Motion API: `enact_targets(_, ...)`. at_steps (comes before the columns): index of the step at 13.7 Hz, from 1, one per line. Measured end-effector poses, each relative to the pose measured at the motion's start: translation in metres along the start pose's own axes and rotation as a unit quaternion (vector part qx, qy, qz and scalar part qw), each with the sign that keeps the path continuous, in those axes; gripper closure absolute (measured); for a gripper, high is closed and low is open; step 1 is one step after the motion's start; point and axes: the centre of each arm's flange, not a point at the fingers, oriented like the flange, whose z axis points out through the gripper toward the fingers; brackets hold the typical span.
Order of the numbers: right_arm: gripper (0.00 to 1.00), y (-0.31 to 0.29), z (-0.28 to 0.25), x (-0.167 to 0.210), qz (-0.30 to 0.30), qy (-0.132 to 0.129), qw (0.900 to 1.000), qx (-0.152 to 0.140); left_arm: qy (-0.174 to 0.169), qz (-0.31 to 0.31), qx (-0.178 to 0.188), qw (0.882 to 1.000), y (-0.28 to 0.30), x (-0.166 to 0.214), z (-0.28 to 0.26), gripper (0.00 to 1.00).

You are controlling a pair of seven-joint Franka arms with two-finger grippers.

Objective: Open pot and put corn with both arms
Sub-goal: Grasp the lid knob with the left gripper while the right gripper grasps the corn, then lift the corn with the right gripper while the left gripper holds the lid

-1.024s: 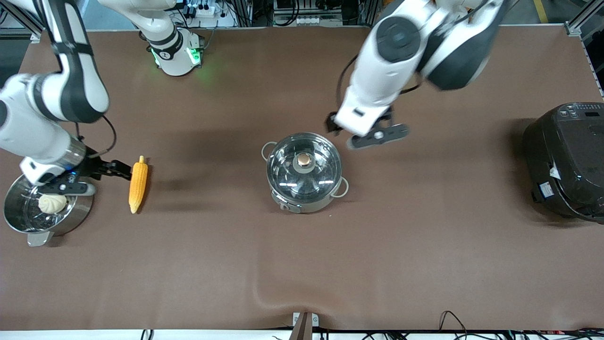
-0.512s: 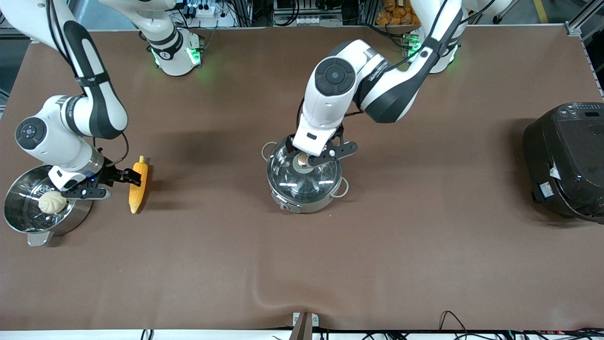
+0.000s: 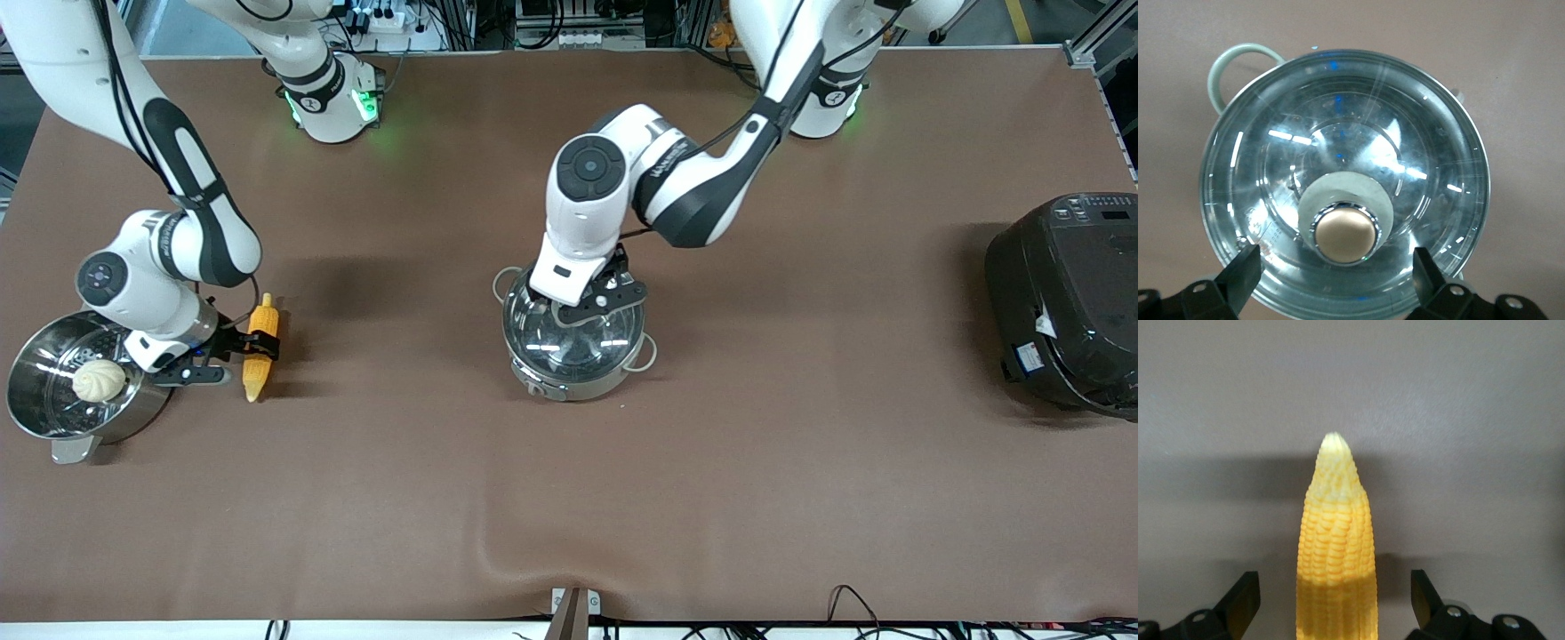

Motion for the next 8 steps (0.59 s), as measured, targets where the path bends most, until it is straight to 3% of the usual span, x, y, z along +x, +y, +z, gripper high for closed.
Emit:
enact_targets(3,0.04,-0.001,0.002,-0.004,0.000,-0.018,1.000,0.003,0.003,0.013,0.004,1.000,0.000,0.001,0.006,0.04)
enact_targets(4,0.04,-0.001,0.003,-0.004,0.000,-0.021,1.000,0.004,0.003,0.019,0.005,1.000,-0.001,0.003,0.007,0.11)
enact_targets(7,0.26,-0.001,0.005,-0.008,0.001,-0.033,0.999,0.006,0.005,0.025,0.006,1.000,-0.001,0.007,0.012,0.15)
enact_targets(8,0.26,-0.001,0.006,-0.009,0.001,-0.037,0.999,0.006,0.006,0.026,0.006,1.000,-0.002,0.008,0.014,0.15)
